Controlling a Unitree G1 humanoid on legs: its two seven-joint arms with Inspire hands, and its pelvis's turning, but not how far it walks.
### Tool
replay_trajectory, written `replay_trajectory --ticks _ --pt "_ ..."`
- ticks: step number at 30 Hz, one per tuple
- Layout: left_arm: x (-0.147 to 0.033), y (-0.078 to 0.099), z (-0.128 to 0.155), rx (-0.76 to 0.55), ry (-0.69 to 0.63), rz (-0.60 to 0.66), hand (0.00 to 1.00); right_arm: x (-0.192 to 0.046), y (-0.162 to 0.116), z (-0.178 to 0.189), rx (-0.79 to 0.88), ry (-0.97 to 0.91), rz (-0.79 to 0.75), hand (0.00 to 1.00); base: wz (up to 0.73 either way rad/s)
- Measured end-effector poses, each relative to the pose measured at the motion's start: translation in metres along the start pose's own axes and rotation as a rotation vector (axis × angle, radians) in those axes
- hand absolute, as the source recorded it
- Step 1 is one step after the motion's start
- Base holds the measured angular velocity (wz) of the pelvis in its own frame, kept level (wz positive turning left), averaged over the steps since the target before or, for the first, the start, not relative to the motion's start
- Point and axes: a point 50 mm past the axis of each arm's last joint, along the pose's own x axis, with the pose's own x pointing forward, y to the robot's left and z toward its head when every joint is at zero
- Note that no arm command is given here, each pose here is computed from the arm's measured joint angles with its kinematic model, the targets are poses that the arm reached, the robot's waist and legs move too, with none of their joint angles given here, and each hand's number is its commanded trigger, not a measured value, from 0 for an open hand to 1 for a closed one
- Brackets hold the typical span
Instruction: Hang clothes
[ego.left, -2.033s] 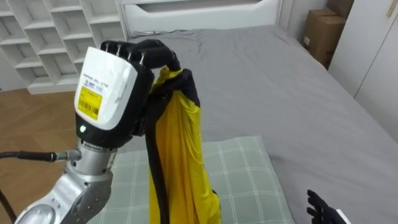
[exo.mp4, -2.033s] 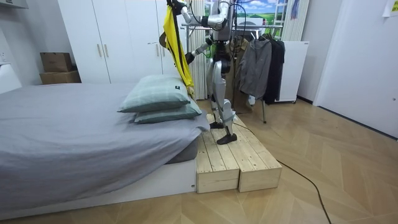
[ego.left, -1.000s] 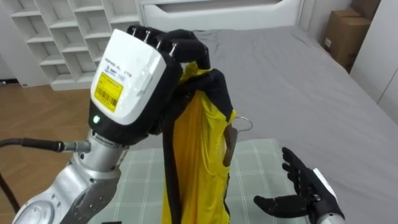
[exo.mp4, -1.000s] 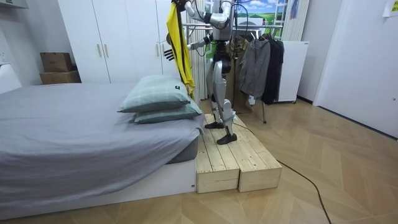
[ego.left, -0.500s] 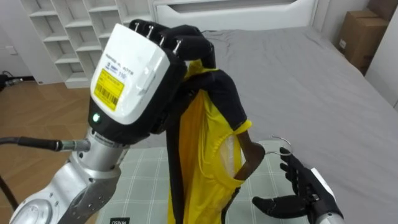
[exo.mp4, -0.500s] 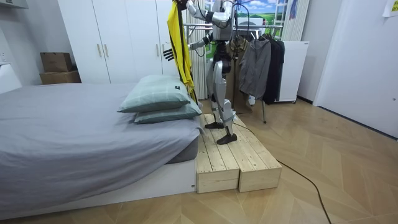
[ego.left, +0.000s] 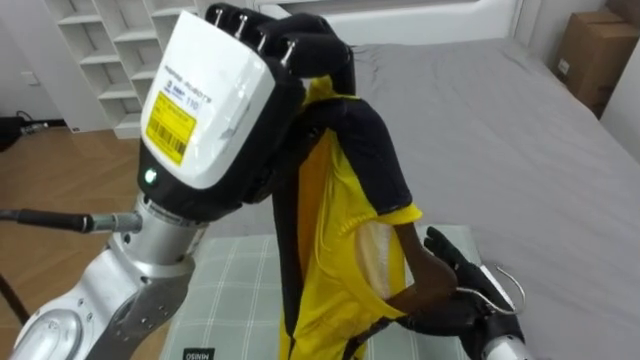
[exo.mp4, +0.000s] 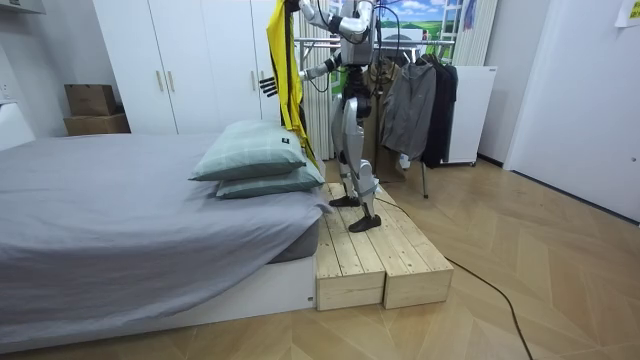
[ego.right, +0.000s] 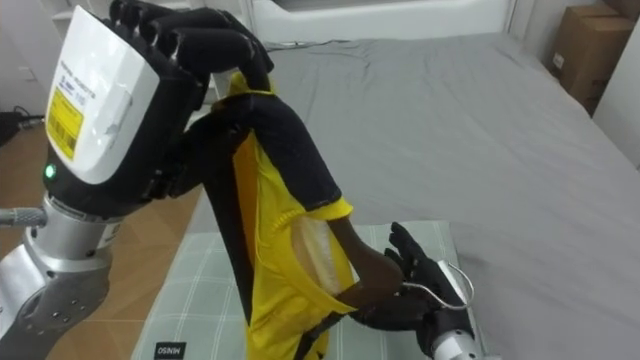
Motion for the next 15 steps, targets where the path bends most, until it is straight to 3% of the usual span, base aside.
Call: replay_trajectory --ticks 7,15 --pt "0.0 -0.001 0.0 0.001 0.007 0.003 1.0 0.0 0.01 -0.009 0.139 0.031 0.058 0.0 0.03" --pt "0.0 -0.005 0.005 -0.027 0.007 0.0 1.0 0.0 0.029 -0.021 0.161 0.075 0.13 0.0 -0.03"
